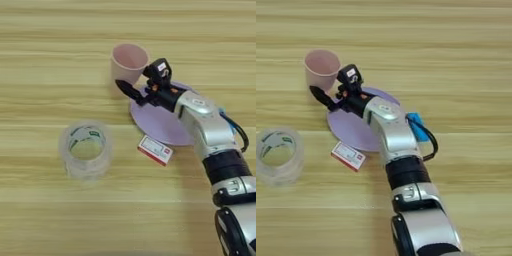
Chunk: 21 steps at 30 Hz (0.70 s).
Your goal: Move the objects on the table
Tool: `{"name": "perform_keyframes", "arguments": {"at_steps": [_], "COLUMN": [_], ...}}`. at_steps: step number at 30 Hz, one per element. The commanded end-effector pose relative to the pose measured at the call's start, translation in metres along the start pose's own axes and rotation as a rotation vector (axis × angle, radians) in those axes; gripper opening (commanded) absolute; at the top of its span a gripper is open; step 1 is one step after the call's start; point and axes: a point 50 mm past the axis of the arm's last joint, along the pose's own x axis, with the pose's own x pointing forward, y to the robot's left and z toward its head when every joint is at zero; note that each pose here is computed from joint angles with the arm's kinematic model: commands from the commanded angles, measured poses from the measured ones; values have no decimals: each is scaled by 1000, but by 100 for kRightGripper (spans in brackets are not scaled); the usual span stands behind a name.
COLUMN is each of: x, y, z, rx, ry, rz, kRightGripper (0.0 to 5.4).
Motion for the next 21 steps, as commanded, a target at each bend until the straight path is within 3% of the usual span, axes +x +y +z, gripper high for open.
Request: {"name": "perform_keyframes", "arguments": {"at_steps": [1, 11, 21], "x": [-10, -47, -62], "y": [-19, -36, -40], "z": [40, 29, 16], "rx": [-88, -79, -58], "ry": [-114, -61, -2], "rz": [-76, -202, -257], "kRightGripper": [408, 407, 407]}}
